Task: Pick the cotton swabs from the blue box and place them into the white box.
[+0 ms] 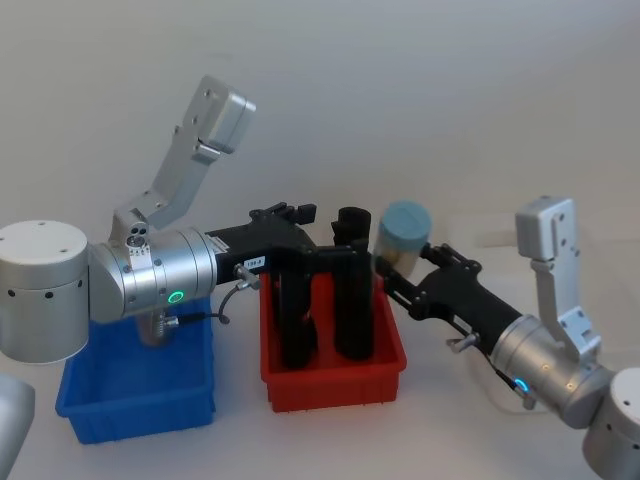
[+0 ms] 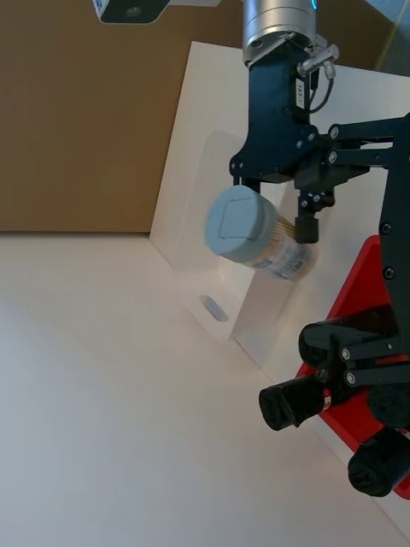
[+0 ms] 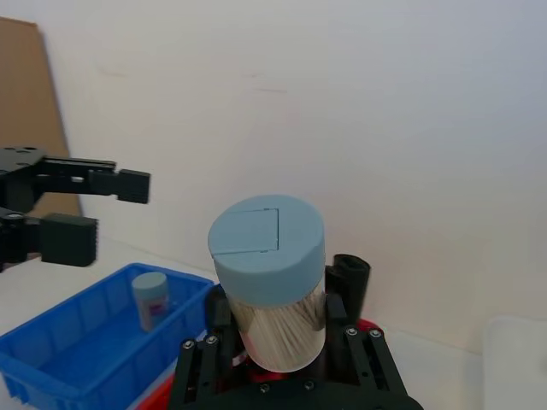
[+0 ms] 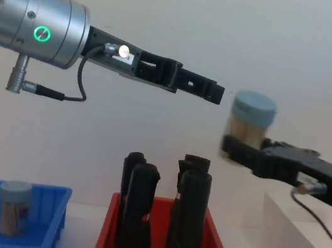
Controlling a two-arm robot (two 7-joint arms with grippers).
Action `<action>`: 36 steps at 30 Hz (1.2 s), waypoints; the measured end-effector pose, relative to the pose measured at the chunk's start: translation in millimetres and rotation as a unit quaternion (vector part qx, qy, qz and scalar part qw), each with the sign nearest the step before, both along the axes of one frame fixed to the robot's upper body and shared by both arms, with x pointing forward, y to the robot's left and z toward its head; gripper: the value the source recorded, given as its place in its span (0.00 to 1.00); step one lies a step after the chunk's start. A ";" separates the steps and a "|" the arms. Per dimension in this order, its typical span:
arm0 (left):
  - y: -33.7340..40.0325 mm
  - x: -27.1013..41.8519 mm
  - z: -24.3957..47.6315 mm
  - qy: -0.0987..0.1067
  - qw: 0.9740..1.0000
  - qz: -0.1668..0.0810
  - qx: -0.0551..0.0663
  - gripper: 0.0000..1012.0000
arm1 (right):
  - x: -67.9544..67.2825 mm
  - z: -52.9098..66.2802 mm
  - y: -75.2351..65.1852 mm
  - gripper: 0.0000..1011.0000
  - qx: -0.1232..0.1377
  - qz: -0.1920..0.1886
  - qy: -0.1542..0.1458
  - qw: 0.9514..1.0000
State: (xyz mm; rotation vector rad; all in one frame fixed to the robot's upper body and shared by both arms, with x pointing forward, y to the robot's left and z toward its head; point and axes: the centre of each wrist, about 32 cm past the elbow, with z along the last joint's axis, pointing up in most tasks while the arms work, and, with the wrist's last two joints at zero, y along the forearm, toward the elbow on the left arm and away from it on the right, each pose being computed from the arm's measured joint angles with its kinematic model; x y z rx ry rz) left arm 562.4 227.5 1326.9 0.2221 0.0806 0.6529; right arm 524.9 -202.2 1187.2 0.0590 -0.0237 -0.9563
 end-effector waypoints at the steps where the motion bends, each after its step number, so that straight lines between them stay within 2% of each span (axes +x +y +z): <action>1: 0.0 0.0 0.0 0.000 1.000 0.000 0.000 0.99 | -1.3 -0.5 -3.9 0.63 0.000 -0.009 0.000 1.000; 12: 0.0 0.0 0.0 0.000 1.000 0.000 0.000 0.99 | -15.7 -6.8 -36.6 0.63 0.001 -0.088 0.006 0.996; 18: 0.0 0.0 0.0 0.000 1.000 0.000 0.000 0.99 | -24.4 -10.4 -56.9 0.63 0.000 -0.136 0.012 0.991; 24: 0.0 0.0 0.0 0.000 1.000 0.000 0.000 0.99 | -32.1 -14.6 -78.6 0.63 0.001 -0.187 0.024 0.982; 31: 0.0 0.0 -0.1 0.000 1.000 0.000 0.000 0.99 | -35.5 -18.5 -93.3 0.63 -0.001 -0.216 0.037 0.976; 34: 0.0 0.0 -0.1 0.000 1.000 0.000 0.000 0.99 | -35.6 -20.5 -98.0 0.66 -0.002 -0.224 0.042 0.974; 36: 0.0 0.0 -0.1 0.000 1.000 0.000 0.000 0.99 | -35.1 -22.7 -100.8 0.74 -0.003 -0.227 0.047 0.973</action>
